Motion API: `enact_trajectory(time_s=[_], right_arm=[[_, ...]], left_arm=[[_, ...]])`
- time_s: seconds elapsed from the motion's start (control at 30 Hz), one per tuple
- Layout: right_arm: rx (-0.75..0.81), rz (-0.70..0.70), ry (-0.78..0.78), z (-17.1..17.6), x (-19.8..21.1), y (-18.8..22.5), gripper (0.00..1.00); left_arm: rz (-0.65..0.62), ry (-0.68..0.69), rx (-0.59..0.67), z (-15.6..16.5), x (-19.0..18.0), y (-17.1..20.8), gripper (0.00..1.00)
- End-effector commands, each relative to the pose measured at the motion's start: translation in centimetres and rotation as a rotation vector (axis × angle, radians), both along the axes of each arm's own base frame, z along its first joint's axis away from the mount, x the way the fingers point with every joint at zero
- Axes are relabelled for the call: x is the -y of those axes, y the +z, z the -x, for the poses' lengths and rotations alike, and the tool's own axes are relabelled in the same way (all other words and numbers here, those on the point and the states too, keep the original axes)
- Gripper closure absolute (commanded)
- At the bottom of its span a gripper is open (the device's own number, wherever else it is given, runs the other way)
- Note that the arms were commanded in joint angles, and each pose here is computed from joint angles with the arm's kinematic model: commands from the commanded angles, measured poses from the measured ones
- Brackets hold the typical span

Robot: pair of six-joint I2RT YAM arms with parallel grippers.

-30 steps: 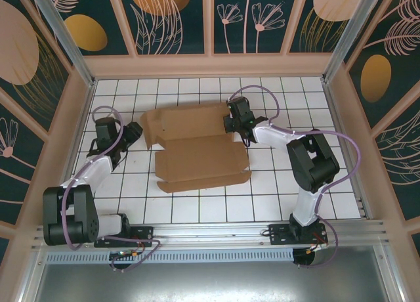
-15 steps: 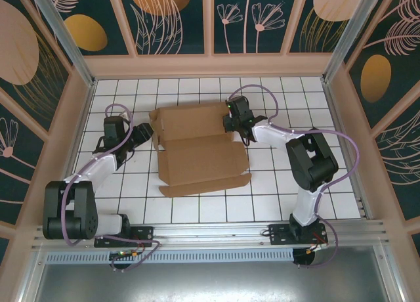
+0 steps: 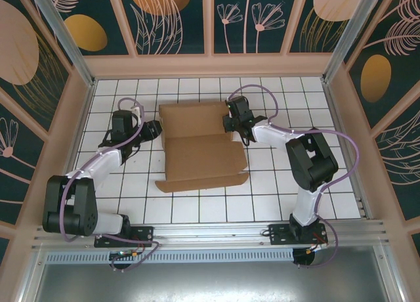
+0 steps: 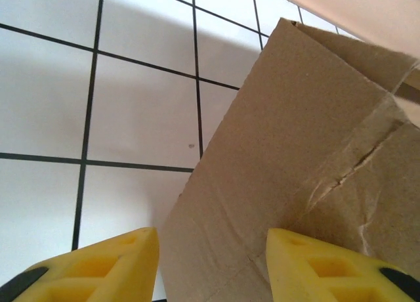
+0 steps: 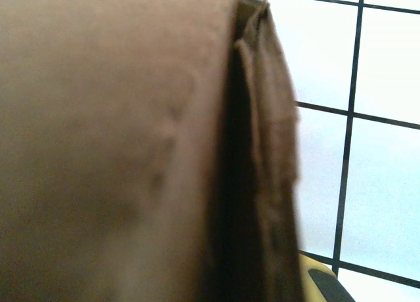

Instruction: Fold the paper box

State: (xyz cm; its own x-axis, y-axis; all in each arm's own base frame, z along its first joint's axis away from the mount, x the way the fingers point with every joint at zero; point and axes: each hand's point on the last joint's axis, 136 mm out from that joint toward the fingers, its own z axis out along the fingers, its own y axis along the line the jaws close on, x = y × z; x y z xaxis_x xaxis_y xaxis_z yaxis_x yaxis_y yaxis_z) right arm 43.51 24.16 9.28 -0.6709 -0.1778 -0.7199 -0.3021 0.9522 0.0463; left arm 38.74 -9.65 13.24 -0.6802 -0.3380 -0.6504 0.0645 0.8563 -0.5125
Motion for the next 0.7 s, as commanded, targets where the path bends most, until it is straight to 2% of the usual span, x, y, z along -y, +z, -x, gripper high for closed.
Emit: enact_trajectory(time_s=[0.0, 0.2, 0.4, 0.57, 0.67], right_arm=[[-0.085, 0.06, 0.07, 2.4, -0.4, -3.6, 1.0], [-0.07, 0.097, 0.055, 2.6, 0.2, -3.6, 1.0], [-0.064, 0.117, -0.025, 2.4, 1.5, -2.3, 1.0], [-0.05, 0.094, -0.035, 3.1, 1.2, -1.4, 1.0], [-0.044, 0.102, -0.064, 3.4, 1.7, -1.5, 1.0]], left_arm=[[-0.045, -0.007, 0.03, -1.2, -0.1, 1.0, 0.52], [-0.042, -0.016, 0.041, -2.0, 0.2, 1.5, 0.51], [-0.076, 0.053, 0.073, -1.2, -1.2, 1.9, 0.53], [0.034, 0.036, 0.043, -0.8, 0.0, 1.3, 0.51], [0.017, 0.129, 0.021, -0.5, -1.4, 1.6, 0.52]])
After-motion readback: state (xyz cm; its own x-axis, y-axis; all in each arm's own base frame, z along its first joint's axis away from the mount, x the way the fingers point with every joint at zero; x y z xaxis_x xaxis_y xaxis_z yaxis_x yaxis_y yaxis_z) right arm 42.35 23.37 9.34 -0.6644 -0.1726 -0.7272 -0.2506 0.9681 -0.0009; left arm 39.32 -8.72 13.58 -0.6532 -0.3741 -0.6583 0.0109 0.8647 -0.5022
